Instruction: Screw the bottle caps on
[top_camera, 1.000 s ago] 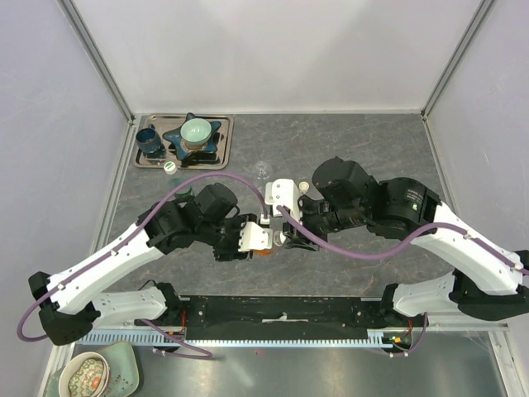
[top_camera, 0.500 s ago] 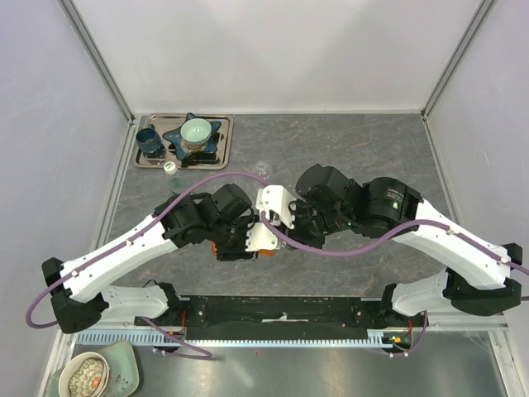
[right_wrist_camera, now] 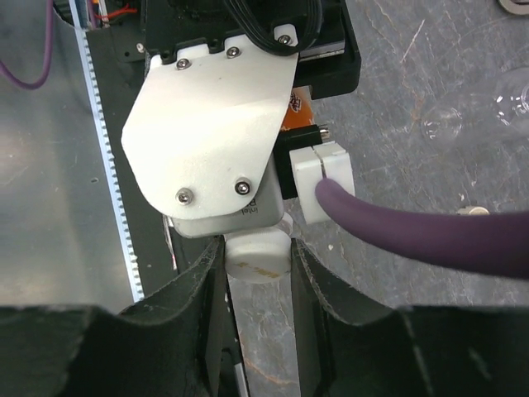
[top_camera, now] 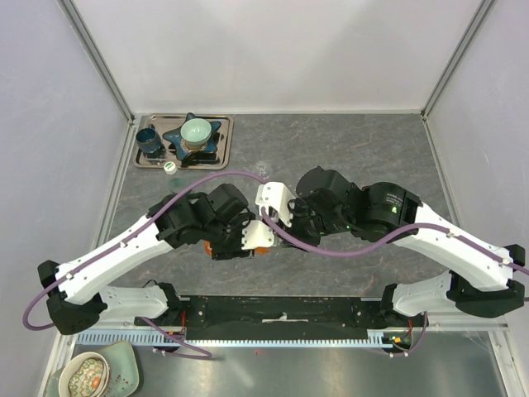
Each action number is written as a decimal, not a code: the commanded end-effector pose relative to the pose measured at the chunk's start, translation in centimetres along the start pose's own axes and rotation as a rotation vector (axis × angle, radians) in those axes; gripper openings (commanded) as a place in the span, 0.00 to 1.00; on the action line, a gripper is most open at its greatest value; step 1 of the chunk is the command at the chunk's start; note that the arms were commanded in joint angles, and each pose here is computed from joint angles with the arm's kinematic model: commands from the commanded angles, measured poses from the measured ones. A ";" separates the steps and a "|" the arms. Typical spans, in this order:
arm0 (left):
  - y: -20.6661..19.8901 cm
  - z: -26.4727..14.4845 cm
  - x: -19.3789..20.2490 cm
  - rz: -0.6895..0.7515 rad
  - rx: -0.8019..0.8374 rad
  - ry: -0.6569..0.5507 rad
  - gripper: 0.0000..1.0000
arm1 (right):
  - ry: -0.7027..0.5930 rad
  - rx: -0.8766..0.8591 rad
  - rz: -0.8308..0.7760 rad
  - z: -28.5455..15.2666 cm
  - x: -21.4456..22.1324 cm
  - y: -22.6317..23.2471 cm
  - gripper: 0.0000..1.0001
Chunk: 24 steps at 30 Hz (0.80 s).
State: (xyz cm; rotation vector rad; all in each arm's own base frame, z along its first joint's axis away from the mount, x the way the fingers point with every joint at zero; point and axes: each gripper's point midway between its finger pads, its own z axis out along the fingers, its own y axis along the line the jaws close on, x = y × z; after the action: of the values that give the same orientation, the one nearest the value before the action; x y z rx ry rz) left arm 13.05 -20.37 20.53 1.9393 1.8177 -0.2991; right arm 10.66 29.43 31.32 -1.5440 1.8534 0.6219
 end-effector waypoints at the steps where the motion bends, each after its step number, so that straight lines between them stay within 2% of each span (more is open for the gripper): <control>1: 4.5 -4.1 -7.5 -0.062 -0.214 -0.312 0.02 | -0.129 -0.192 0.046 1.5 -4.1 3.7 0.17; 6: 4.5 -5.8 -9.9 -0.058 -0.223 -0.444 0.02 | -0.157 -0.205 0.052 1.4 -5.4 3.8 0.19; 14: 4.0 -6.7 -12.7 -0.109 -0.196 -0.625 0.02 | -0.249 -0.182 0.030 0.0 -8.7 3.2 0.29; 24: 3.8 -5.2 -13.4 -0.189 -0.163 -0.671 0.02 | -0.373 -0.143 0.016 -1.8 -11.9 2.5 0.34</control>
State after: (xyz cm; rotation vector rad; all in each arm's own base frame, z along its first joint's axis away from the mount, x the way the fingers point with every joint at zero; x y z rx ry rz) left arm 12.25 -23.58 25.07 1.5949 1.7331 -0.5615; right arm 11.03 31.46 39.22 -1.3888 1.6932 0.7635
